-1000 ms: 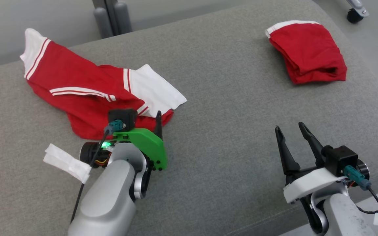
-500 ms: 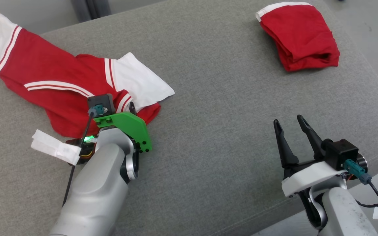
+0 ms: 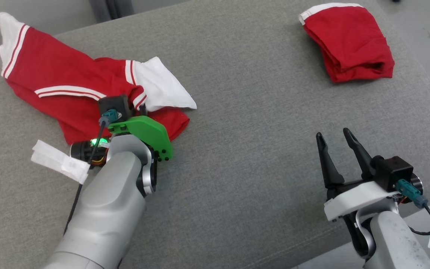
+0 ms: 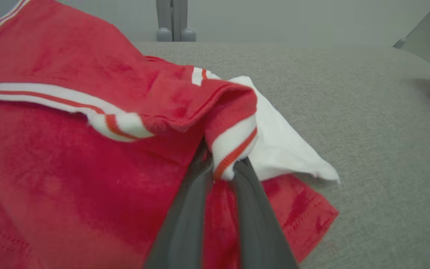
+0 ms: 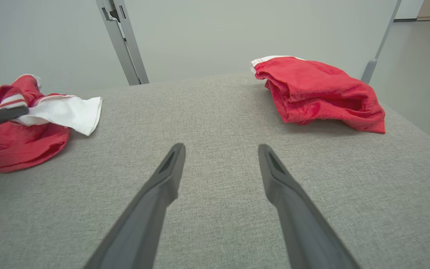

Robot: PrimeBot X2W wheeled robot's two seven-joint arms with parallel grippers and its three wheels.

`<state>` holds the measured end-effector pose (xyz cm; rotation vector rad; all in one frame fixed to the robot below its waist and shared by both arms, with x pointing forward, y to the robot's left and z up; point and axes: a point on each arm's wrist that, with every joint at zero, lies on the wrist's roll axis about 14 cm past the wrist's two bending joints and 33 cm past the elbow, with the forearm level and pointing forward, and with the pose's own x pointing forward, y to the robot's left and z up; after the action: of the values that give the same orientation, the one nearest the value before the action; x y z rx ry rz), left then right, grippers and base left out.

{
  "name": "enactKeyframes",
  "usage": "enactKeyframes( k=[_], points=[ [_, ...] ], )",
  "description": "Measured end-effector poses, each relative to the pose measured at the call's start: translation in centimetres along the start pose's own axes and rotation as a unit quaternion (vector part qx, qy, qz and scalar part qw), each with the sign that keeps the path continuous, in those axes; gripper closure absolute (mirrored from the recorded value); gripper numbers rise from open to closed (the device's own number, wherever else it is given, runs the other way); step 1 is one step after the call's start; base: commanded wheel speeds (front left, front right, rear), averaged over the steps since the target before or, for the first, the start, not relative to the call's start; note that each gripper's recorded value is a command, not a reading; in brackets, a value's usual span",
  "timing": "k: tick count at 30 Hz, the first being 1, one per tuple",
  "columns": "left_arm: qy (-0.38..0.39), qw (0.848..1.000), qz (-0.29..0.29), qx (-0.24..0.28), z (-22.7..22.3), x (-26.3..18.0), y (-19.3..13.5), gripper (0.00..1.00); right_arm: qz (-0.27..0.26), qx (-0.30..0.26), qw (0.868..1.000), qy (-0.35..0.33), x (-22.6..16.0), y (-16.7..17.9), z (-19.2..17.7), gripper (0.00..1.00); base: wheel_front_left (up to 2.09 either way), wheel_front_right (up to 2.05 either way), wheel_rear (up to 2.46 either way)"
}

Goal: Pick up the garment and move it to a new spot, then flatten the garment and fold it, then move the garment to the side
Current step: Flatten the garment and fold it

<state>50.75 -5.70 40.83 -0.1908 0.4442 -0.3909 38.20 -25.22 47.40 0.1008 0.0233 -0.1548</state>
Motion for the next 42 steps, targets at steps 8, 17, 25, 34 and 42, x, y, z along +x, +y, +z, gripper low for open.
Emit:
enactKeyframes(
  k=[8, 17, 25, 34, 42],
  points=[
    [-0.144, 0.987, -0.067, 0.036, 9.0, -1.1, -4.2, 1.0, 0.018, 0.005, 1.0, -0.013, -0.1, 1.2, 0.8, 0.0, 0.0, 0.0, 0.0],
    [-0.309, 0.94, -0.143, 0.032, 20.6, -5.2, -9.5, 1.0, 0.002, 0.006, 1.0, -0.018, -1.1, 0.1, 1.2, 0.0, 0.0, 0.0, 0.0],
    [-0.304, 0.949, -0.077, 0.038, 17.8, -7.5, -0.7, 1.0, 0.007, 0.004, 1.0, -0.017, -0.6, 0.5, 0.9, 0.0, 0.0, 0.0, 0.0],
    [-0.238, 0.968, 0.063, 0.049, 11.7, -12.2, 12.1, 1.0, 0.049, 0.005, 0.999, -0.013, 0.1, 3.4, 0.5, 0.0, 0.0, 0.0, 0.0],
    [-0.224, 0.964, 0.139, 0.035, 9.5, -16.9, 17.6, 1.0, 0.076, 0.005, 0.997, -0.017, 0.4, 5.3, 0.7, 0.0, 0.0, 0.0, 0.0]
  ],
)
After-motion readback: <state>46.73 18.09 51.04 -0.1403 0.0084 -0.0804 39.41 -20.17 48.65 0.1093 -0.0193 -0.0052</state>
